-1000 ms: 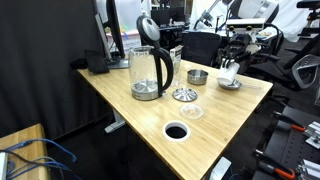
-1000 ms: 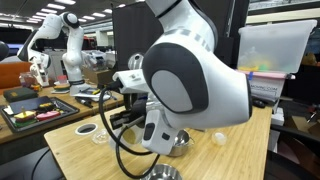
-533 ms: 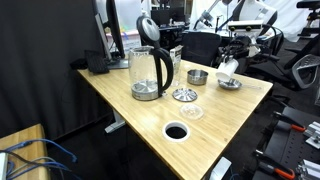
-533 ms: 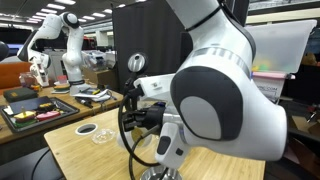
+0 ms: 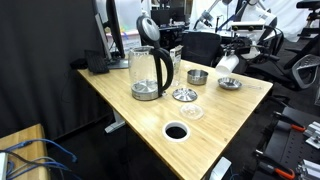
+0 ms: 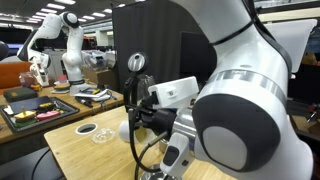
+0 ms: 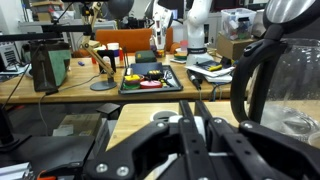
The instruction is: Pour some contents from the white mug into the silver pan.
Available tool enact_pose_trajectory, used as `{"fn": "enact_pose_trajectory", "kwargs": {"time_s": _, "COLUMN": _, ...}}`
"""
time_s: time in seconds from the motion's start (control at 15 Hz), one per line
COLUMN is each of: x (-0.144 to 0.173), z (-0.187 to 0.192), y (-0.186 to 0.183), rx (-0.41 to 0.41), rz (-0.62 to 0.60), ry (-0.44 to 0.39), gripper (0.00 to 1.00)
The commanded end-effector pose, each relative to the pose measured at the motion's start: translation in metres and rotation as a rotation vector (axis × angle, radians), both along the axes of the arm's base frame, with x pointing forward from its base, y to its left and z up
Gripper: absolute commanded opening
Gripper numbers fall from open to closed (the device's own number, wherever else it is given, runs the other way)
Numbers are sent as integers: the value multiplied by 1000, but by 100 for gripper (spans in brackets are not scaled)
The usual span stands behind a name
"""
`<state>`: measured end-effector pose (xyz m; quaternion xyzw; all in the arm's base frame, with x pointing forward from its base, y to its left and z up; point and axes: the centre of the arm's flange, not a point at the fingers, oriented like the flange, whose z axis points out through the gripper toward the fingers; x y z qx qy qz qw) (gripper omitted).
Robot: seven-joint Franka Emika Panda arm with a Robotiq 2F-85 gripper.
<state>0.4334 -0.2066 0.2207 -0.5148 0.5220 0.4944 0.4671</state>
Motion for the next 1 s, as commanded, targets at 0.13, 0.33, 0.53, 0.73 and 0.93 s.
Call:
{"fn": "enact_pose_trajectory", "kwargs": {"time_s": 0.13, "x": -5, "z": -2, "y": -18, "rx": 106, "rz": 7, "ry": -46, "gripper": 2}}
{"fn": "enact_pose_trajectory", "kwargs": {"time_s": 0.33, "x": -9, "z": 0, "y": -16, "rx": 152, "rz": 35, "ry": -72, "gripper": 2}}
{"fn": "enact_pose_trajectory", "kwargs": {"time_s": 0.53, "x": -13, "z": 0, "y": -13, "rx": 213, "rz": 50, "ry": -89, "gripper": 2}}
{"fn": "enact_pose_trajectory", "kwargs": {"time_s": 0.73, "x": -19, "z": -5, "y": -10, "rx": 299, "rz": 75, "ry": -101, "gripper": 2}}
{"fn": "enact_pose_trajectory", "kwargs": {"time_s": 0.93, "x": -21, "z": -12, "y": -9, "rx": 330, "rz": 78, "ry": -93, "gripper": 2}}
